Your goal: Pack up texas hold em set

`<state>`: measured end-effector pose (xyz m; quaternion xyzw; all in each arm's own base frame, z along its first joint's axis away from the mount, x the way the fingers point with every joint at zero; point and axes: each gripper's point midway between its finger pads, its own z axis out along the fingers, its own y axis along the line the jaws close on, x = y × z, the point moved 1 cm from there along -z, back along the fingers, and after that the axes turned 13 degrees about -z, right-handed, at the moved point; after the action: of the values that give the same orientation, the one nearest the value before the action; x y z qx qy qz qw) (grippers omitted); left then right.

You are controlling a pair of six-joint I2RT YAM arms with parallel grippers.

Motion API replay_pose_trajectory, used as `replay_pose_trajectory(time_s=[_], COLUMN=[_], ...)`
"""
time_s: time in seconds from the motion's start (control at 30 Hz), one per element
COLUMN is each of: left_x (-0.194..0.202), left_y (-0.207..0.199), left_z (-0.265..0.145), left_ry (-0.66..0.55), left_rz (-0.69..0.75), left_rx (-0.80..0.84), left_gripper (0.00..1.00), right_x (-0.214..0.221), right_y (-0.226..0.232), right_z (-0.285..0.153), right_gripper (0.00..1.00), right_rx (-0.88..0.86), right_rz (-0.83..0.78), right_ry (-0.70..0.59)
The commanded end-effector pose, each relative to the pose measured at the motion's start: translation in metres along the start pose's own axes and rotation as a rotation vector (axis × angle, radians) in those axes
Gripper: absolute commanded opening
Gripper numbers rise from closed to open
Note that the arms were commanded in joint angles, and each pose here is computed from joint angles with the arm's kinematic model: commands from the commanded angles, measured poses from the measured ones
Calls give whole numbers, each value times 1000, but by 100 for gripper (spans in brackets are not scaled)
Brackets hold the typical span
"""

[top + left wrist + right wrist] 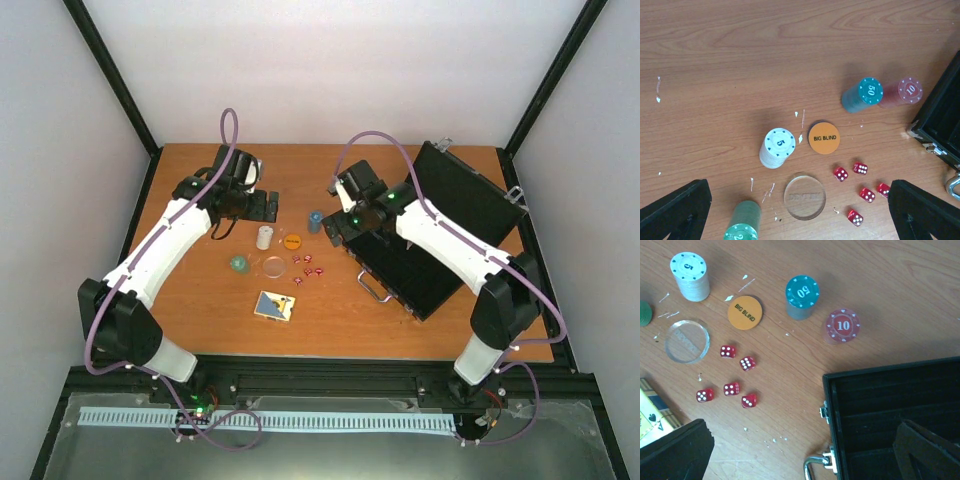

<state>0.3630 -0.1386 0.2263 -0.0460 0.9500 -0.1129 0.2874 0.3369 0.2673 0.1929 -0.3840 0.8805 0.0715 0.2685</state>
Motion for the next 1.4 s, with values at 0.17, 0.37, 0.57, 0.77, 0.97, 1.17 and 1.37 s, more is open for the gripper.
replay_pose_trajectory(time_s=[0.17, 0.37, 0.57, 0.77, 0.97, 1.17, 1.37], left_x=[-8, -1, 8, 11, 9, 9, 10], left_y=[-2, 1, 12, 11, 10, 13, 15], left_z=[-24, -25, -20, -21, -23, -22, -17], left_ry=[-37, -32, -41, -33, -33, -29, -20], left_rz=[17, 18, 33, 2, -1, 15, 22], left_rx=[4, 0, -33, -23, -19, -40, -55], left_gripper=[100, 100, 100, 100, 100, 100, 100], right_x=[-4, -3, -13, -20, -17, -13, -10], right_y=[-3, -22, -36, -37, -40, -43, -56], right_z=[-16, 5, 34, 71, 99, 126, 142], right_gripper=[100, 100, 94, 86, 83, 81, 78], right_rx=[35, -7, -14, -36, -31, -25, 22], right_rz=[-52, 11, 18, 18, 30, 19, 0], right_ry=[-29, 4, 16, 25, 52, 90, 119])
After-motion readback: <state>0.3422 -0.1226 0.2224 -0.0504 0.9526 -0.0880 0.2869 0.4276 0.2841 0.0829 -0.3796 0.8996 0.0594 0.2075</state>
